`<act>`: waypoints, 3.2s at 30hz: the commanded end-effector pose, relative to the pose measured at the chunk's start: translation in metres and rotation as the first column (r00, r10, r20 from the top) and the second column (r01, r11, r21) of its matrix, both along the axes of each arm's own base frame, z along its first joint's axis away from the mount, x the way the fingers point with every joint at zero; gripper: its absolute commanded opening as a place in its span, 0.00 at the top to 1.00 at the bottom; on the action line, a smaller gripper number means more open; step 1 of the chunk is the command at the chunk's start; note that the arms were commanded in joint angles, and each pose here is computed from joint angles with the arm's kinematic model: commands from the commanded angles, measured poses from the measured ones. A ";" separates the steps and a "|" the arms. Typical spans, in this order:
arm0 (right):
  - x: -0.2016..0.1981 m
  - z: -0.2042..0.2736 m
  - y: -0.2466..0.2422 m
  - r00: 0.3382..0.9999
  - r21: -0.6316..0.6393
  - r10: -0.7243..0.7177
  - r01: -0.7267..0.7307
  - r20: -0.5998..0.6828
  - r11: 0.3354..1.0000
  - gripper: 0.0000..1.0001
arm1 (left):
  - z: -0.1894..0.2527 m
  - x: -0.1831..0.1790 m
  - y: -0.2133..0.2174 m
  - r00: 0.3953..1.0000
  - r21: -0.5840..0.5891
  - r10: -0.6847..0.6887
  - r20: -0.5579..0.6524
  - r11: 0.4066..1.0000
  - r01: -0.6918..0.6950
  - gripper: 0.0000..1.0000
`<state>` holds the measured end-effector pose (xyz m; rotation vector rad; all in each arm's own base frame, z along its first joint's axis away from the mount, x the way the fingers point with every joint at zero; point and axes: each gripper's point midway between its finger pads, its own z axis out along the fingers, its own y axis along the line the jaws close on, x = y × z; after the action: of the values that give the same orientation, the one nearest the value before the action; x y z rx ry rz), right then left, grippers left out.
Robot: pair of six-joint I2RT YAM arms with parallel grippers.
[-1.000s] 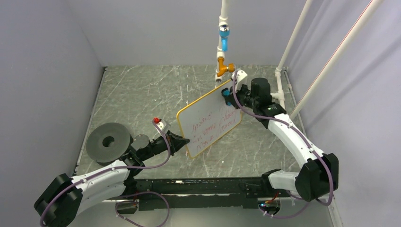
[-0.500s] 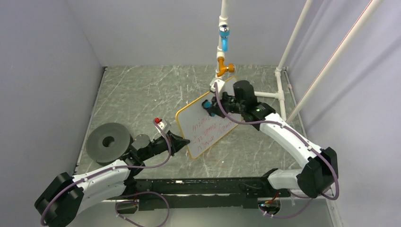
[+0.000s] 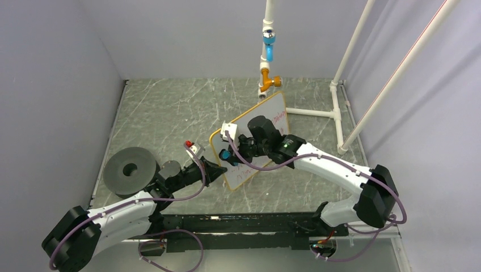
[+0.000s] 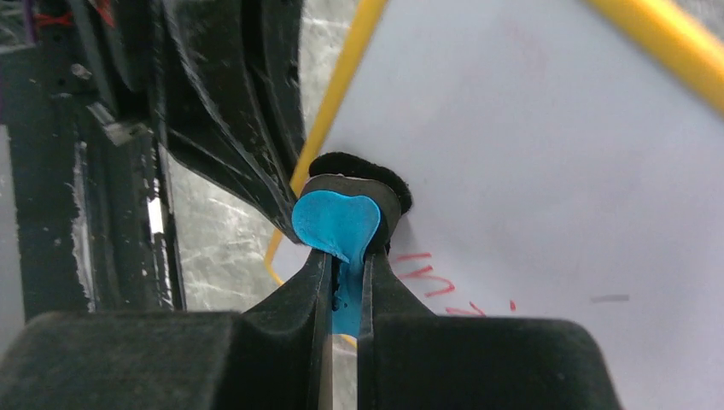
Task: Erase the whiteboard
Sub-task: Erase the whiteboard at the center of the board.
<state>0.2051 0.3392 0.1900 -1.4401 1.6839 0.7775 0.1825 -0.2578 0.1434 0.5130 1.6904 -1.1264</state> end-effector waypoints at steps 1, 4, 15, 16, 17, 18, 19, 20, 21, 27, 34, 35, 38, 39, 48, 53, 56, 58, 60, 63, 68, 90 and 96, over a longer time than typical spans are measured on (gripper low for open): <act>0.040 0.005 -0.021 0.977 -0.006 -0.171 0.173 0.124 0.985 1.00 | 0.028 -0.007 -0.009 0.994 -0.052 -0.065 0.084 0.996 0.069 1.00; 0.083 0.018 -0.059 0.925 0.048 -0.357 0.354 0.133 0.934 1.00 | 0.028 -0.008 -0.007 0.994 -0.050 -0.062 0.090 0.997 0.066 1.00; 0.176 0.046 -0.189 0.674 0.115 -0.725 0.716 0.141 0.689 1.00 | 0.025 -0.009 -0.002 0.992 -0.024 -0.068 0.105 0.997 0.071 1.00; 0.173 0.042 -0.189 0.688 0.109 -0.713 0.705 0.139 0.701 1.00 | 0.024 -0.009 -0.002 0.992 -0.020 -0.070 0.103 0.997 0.072 1.00; 0.166 0.041 -0.183 0.716 0.116 -0.686 0.676 0.131 0.728 1.00 | 0.023 -0.009 -0.002 0.992 -0.019 -0.072 0.104 0.997 0.075 1.00; 0.157 0.042 -0.173 0.760 0.134 -0.640 0.627 0.113 0.768 1.00 | 0.022 -0.008 -0.002 0.992 -0.017 -0.072 0.101 0.997 0.074 1.00; 0.143 0.044 -0.158 0.811 0.148 -0.577 0.562 0.094 0.814 1.00 | 0.022 -0.008 -0.002 0.992 -0.015 -0.077 0.101 0.997 0.079 1.00; 0.126 0.046 -0.142 0.861 0.164 -0.502 0.485 0.084 0.859 1.00 | 0.022 -0.008 -0.003 0.992 -0.011 -0.081 0.101 0.997 0.083 1.00; 0.105 0.051 -0.125 0.911 0.180 -0.406 0.388 0.075 0.904 1.00 | 0.022 -0.008 -0.004 0.991 -0.004 -0.086 0.102 0.996 0.087 1.00; 0.049 0.107 -0.122 0.987 0.266 -0.147 0.126 0.059 0.956 1.00 | 0.016 -0.001 -0.003 0.988 0.090 -0.092 0.120 0.993 0.081 1.00; 0.031 0.087 -0.173 0.969 0.134 -0.226 0.213 0.096 0.968 1.00 | 0.017 0.015 0.000 0.977 0.181 -0.069 0.203 0.983 0.032 1.00; 0.032 0.081 -0.180 0.962 0.123 -0.256 0.244 0.097 0.962 1.00 | 0.017 0.017 0.000 0.974 0.191 -0.072 0.216 0.981 0.030 1.00; 0.025 0.067 -0.186 0.960 0.114 -0.272 0.264 0.065 0.958 1.00 | 0.020 0.024 -0.002 0.963 0.214 -0.075 0.259 0.977 0.018 0.99; 0.024 0.063 -0.186 0.962 0.121 -0.268 0.260 0.051 0.958 1.00 | 0.021 0.025 -0.003 0.959 0.219 -0.081 0.273 0.976 0.020 0.98; 0.016 0.029 -0.184 0.972 0.082 -0.227 0.232 -0.068 0.969 1.00 | 0.041 0.030 -0.012 0.927 0.184 -0.102 0.360 0.982 0.037 0.74; 0.014 0.024 -0.183 0.971 0.077 -0.222 0.229 -0.087 0.970 1.00 | 0.056 0.031 -0.020 0.914 0.146 -0.116 0.389 0.987 0.063 0.69; 0.014 0.023 -0.184 0.971 0.075 -0.224 0.230 -0.088 0.970 1.00 | 0.071 0.032 -0.023 0.903 0.132 -0.117 0.414 0.989 0.067 0.69; 0.014 0.022 -0.183 0.971 0.074 -0.221 0.228 -0.092 0.971 1.00 | 0.080 0.034 -0.023 0.900 0.135 -0.116 0.420 0.989 0.065 0.69; 0.014 0.022 -0.183 0.971 0.074 -0.222 0.229 -0.093 0.971 1.00 | 0.086 0.034 -0.022 0.904 0.138 -0.112 0.413 0.989 0.060 0.68; 0.013 0.022 -0.184 0.970 0.074 -0.224 0.231 -0.091 0.970 1.00 | 0.092 0.034 -0.021 0.913 0.136 -0.106 0.394 0.989 0.056 0.67; 0.012 0.021 -0.184 0.970 0.075 -0.225 0.232 -0.098 0.970 1.00 | 0.090 0.036 -0.022 0.931 0.172 -0.121 0.344 0.983 0.064 0.68; 0.005 0.021 -0.183 0.973 0.081 -0.208 0.216 -0.101 0.973 1.00 | 0.103 0.048 -0.035 0.892 0.267 -0.204 0.402 0.959 0.099 0.72; 0.003 0.023 -0.183 0.974 0.084 -0.204 0.212 -0.100 0.974 1.00 | 0.123 0.043 -0.039 0.906 0.293 -0.247 0.344 0.945 0.147 0.68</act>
<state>0.2127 0.1531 0.2032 -1.1272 1.8756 0.7891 0.2295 -0.2895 0.2329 0.9782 1.5033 -0.8404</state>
